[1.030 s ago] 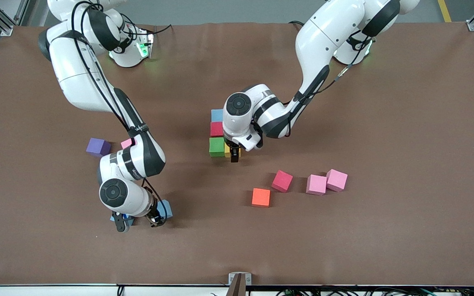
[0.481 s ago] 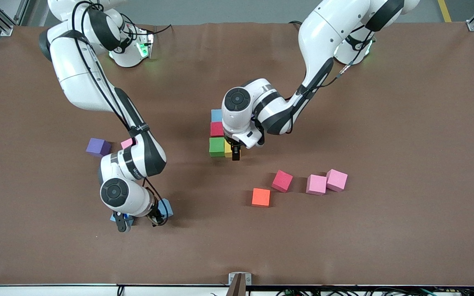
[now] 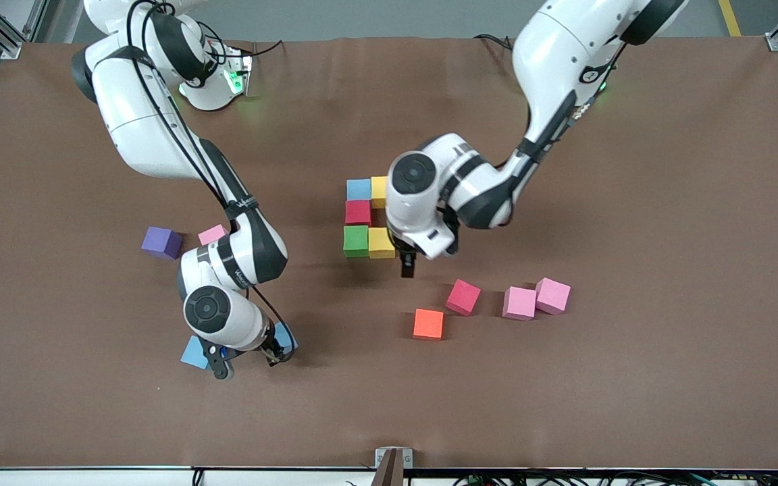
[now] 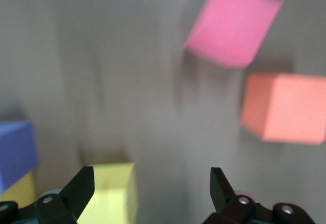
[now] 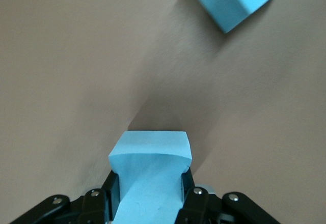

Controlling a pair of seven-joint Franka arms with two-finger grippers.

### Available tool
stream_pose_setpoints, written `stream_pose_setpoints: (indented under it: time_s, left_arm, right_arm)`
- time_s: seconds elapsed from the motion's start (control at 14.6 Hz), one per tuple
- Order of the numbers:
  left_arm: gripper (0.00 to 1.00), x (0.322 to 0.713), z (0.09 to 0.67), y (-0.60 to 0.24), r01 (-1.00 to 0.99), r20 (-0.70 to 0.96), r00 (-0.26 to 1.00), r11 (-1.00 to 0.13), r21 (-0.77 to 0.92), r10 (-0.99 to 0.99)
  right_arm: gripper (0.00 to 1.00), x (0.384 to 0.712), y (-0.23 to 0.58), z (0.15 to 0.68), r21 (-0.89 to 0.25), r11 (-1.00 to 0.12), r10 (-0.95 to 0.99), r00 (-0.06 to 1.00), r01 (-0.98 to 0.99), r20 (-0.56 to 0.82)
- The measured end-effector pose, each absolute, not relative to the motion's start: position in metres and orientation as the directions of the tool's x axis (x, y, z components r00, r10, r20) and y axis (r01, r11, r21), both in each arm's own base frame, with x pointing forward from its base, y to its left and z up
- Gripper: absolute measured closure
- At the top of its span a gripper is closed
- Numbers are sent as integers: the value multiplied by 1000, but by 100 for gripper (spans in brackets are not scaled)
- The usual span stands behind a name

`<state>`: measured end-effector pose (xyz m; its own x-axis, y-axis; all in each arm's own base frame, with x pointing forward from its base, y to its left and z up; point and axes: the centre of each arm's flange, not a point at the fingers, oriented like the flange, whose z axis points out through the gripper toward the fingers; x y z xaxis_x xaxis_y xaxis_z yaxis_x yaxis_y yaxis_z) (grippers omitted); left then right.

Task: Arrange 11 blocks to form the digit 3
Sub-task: 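Carry the blue cube with the right gripper while the left gripper reaches orange, then grasp the orange cube with the left gripper while the right gripper carries blue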

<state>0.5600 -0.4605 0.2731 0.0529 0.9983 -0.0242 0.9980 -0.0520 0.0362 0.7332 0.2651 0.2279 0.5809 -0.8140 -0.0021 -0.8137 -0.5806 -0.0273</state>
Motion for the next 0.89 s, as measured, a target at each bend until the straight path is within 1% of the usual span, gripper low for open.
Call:
stream_pose_setpoints:
  time_s: [0.14, 0.27, 0.41, 0.48, 0.69, 0.89]
  left_arm:
    - [0, 591, 276, -424, 997, -32, 60, -59, 52, 998]
    - [0, 612, 276, -403, 994, -52, 79, -75, 82, 996]
    - [0, 627, 267, -397, 987, -81, 117, -106, 120, 990]
    - [0, 633, 259, -396, 984, -93, 129, -116, 137, 987]
    - [0, 646, 239, -393, 969, -127, 162, -133, 208, 979]
    - [0, 651, 229, -394, 961, -153, 168, -127, 246, 974]
  right_arm:
    - [50, 730, 282, 237, -47, -675, -737, 676, -737, -6]
    - [50, 725, 300, 246, -63, -781, -622, 783, -621, -1]
    - [50, 719, 315, 254, -69, -894, -445, 895, -443, 15]
    - [50, 716, 321, 257, -67, -929, -367, 930, -365, 20]
    - [50, 705, 343, 259, -65, -982, -178, 984, -176, 29]
    - [50, 689, 373, 262, -61, -997, -48, 998, -46, 32]
